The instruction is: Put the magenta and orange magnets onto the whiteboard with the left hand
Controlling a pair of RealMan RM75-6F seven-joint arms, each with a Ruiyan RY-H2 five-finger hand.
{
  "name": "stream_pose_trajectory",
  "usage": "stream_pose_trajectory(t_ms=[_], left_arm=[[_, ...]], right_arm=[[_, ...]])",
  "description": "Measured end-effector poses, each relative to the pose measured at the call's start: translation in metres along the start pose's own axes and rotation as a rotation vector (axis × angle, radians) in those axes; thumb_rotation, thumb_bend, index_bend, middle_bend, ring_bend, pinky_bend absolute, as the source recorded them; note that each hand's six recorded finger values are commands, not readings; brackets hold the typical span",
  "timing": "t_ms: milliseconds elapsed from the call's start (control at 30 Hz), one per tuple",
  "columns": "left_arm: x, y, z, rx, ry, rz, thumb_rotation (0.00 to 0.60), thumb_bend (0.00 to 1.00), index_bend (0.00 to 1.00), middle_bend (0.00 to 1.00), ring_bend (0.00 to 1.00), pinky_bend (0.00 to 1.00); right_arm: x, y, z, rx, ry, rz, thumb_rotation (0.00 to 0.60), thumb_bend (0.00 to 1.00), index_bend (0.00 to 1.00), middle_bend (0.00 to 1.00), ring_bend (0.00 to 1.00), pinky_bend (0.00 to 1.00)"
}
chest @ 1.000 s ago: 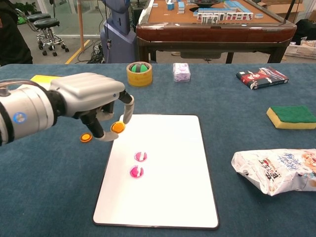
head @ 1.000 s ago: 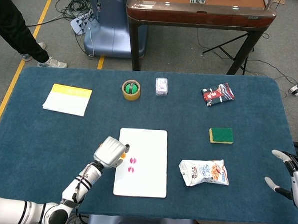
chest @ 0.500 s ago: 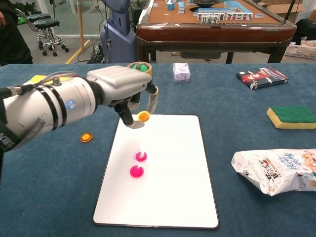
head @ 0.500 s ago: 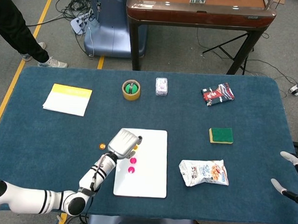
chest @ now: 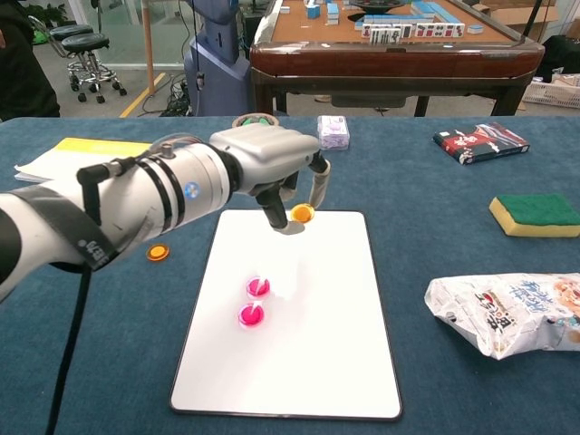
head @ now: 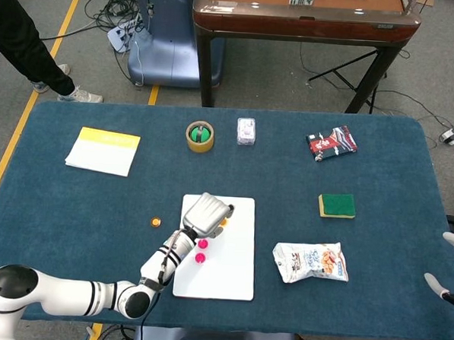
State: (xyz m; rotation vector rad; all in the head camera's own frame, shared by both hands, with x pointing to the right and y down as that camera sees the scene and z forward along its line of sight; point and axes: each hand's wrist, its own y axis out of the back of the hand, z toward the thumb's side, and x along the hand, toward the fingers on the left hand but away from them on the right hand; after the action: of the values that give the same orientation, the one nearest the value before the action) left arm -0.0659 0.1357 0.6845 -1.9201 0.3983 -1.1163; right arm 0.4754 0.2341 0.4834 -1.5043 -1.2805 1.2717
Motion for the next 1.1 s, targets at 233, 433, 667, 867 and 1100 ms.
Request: stream_pose_trajectory(t_ms=[233,433,667,867,1100], left_arm=[[0.016,-0.002,0.003,0.009,0.005,0.0,0.6,0.31,0.62,1.0,1.0,1.0],[0.028,-0.002,0.001,0.004,0.03,0.002,0.6,0.31,0.61,1.0,1.0,1.0],[0.04,0.001,0.0,-0.009,0.082,0.009,0.6,0.31,0.58,1.0,1.0,1.0],[0.043,-0.001,0.002,0.001,0.099,0.003,0.6,0.31,0.45,1.0,1.0,1.0],[0.038,-0.003,-0.002,0.005,0.112,-0.012,0.6,0.31,0.36,1.0,1.0,1.0]], right_arm=[[0.001,0.003,-0.004,-0.007,-0.011,-0.008,0.6,0.06,0.26,0.32,0.31,0.42],[0.0,0.004,-0.005,-0.01,-0.013,-0.011,0.6,0.06,0.26,0.32,0.31,0.42],[0.001,0.004,-0.005,-0.011,-0.01,-0.012,0.6,0.06,0.26,0.32,0.31,0.42],[0.0,0.004,-0.005,-0.012,-0.011,-0.012,0.6,0.06,0.26,0.32,0.31,0.42],[0.0,0.003,-0.004,-0.01,-0.009,-0.007,0.6,0.06,0.26,0.32,0.31,0.42]])
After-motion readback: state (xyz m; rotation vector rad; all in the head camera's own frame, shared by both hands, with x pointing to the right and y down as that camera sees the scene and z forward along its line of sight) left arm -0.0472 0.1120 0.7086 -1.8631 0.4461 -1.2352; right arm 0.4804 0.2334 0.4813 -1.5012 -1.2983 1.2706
